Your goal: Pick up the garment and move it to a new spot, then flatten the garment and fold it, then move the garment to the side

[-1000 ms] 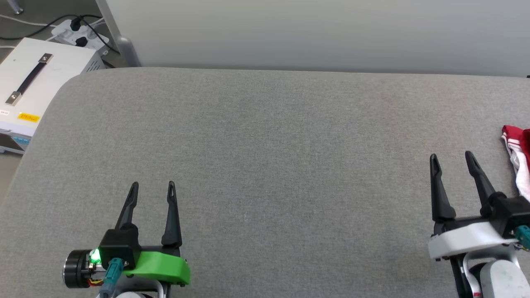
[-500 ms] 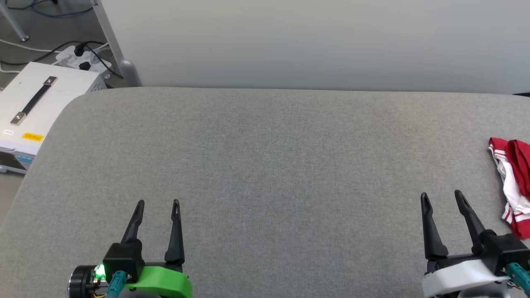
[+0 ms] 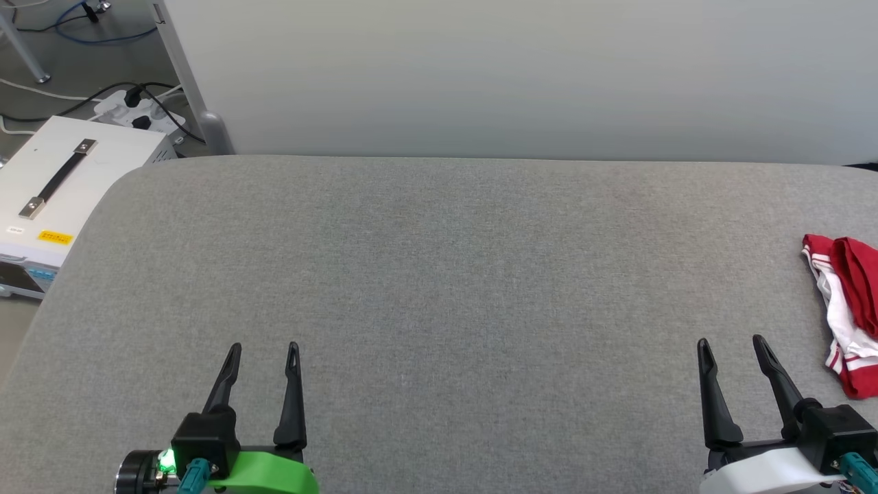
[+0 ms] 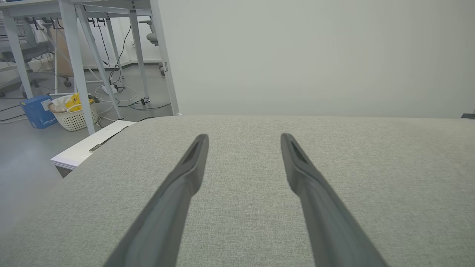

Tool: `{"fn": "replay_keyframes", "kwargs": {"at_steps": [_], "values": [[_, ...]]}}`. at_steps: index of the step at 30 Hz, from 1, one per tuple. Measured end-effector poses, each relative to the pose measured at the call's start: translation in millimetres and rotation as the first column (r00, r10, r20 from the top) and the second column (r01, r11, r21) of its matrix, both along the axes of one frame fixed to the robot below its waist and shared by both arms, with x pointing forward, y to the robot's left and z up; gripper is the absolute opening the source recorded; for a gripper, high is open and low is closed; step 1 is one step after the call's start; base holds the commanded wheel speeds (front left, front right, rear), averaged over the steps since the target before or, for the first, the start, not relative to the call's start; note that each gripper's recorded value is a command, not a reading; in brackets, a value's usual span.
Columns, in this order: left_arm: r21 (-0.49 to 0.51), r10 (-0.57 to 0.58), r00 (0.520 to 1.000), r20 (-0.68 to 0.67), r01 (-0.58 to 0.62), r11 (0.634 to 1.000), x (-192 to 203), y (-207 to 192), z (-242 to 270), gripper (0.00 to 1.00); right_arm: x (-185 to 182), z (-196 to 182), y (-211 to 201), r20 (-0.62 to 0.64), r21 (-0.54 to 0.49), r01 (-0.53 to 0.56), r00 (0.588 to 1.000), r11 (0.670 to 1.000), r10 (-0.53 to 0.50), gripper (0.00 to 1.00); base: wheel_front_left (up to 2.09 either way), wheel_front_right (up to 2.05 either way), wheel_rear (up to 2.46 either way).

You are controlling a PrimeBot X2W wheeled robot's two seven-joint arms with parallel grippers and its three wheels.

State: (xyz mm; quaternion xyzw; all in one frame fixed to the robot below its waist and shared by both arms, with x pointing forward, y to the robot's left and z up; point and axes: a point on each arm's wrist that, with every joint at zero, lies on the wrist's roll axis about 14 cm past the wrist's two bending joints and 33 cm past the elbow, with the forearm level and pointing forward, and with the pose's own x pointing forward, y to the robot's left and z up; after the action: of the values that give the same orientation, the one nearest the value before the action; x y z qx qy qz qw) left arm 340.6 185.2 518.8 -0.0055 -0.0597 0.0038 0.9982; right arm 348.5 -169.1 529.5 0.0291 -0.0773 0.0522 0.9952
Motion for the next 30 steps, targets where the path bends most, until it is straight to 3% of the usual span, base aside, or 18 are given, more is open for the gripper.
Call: {"fn": "replay_keyframes", "kwargs": {"at_steps": [7, 8, 30], "values": [[0.000, -0.002, 1.000, -0.005, 0.002, 1.000, 0.3, -0.5, -1.5, 1.00, 0.1, -1.7, -0.2, -0.006, 0.006, 0.001, 1.000, 1.000, -0.001, 1.00, 0.00, 0.00, 0.00], [0.000, -0.002, 1.000, -0.006, 0.002, 1.000, 0.4, -0.6, -1.8, 0.00, 0.2, -2.0, -0.3, -0.007, 0.007, 0.001, 1.000, 1.000, -0.001, 0.00, 0.00, 0.00, 0.00], [0.003, -0.008, 0.999, -0.036, 0.009, 1.000, 2.2, -2.7, -5.9, 0.00, 0.2, -5.9, 0.1, -0.034, -0.004, -0.001, 0.999, 1.000, 0.000, 0.00, 0.00, 0.00, 0.00]]}}
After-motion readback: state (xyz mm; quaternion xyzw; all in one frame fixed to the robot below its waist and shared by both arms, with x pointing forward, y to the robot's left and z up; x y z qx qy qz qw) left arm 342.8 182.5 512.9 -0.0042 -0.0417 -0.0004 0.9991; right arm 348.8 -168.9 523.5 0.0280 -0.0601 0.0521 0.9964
